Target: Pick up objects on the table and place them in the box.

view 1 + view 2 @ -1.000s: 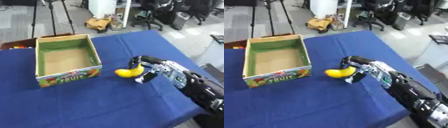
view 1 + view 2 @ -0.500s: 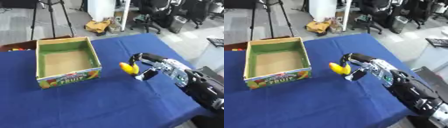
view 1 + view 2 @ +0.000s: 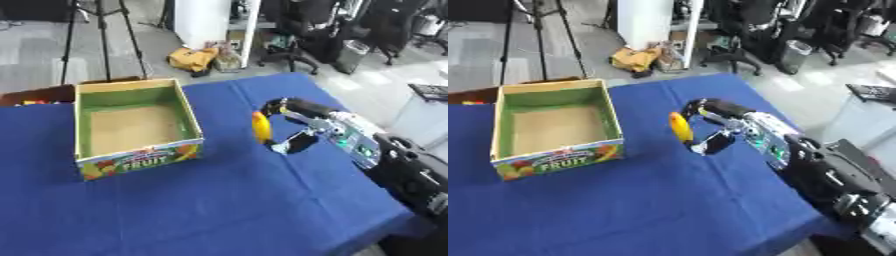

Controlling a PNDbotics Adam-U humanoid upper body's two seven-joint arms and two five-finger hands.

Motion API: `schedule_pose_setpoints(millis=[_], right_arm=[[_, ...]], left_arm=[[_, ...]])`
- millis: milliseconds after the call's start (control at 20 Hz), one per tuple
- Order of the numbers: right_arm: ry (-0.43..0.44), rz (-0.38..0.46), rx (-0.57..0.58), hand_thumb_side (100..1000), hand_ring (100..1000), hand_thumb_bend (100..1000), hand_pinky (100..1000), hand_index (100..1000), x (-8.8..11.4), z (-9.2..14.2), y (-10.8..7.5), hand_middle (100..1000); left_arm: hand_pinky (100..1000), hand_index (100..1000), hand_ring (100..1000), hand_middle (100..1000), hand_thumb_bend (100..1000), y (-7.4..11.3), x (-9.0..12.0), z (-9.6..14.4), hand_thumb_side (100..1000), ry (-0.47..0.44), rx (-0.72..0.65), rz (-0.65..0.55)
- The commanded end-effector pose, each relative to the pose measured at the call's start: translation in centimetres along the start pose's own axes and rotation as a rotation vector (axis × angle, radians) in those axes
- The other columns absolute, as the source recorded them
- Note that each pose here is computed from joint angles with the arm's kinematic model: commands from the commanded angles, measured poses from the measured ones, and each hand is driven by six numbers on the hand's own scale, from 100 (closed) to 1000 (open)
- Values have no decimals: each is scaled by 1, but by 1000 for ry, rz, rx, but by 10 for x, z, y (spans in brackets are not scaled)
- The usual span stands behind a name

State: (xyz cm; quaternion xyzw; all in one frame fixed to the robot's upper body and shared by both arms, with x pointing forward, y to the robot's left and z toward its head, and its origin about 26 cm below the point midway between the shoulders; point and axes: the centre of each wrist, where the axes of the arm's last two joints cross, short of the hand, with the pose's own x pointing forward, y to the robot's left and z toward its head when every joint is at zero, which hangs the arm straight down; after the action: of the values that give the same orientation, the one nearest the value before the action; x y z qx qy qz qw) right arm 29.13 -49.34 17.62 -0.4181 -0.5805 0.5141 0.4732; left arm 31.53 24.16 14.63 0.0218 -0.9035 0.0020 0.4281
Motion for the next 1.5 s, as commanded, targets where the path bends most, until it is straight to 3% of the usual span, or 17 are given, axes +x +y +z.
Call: schedule_pose_setpoints(millis=[50, 100, 150, 200, 750, 1500], right_arm=[[-13, 54, -57, 246, 890, 169, 864, 657, 0, 1, -32, 791], [-18, 57, -66, 246, 890, 168, 863, 657, 0, 0, -36, 791], [-23, 58, -78, 436, 890, 100, 864, 657, 1, -1, -40, 793], [-30, 61, -90, 249, 890, 167, 864, 657, 2, -2, -44, 791], [-118, 61, -189, 275, 891, 165, 865, 662, 16, -13, -83, 792], [-129, 49, -215, 324, 885, 212, 854, 673, 19, -20, -83, 788]], left_arm=[[480, 467, 604, 514, 854, 7, 6, -4, 534, -30, -3, -28], [480, 468, 604, 515, 854, 7, 6, -4, 534, -30, -3, -30], [480, 468, 604, 515, 854, 8, 6, -4, 534, -29, -3, -32], [481, 468, 604, 515, 855, 8, 6, -4, 534, -29, -4, -36], [484, 475, 604, 516, 855, 7, 7, -5, 536, -40, -29, -47], [479, 464, 605, 515, 863, -15, 20, -12, 535, -85, -115, 4]])
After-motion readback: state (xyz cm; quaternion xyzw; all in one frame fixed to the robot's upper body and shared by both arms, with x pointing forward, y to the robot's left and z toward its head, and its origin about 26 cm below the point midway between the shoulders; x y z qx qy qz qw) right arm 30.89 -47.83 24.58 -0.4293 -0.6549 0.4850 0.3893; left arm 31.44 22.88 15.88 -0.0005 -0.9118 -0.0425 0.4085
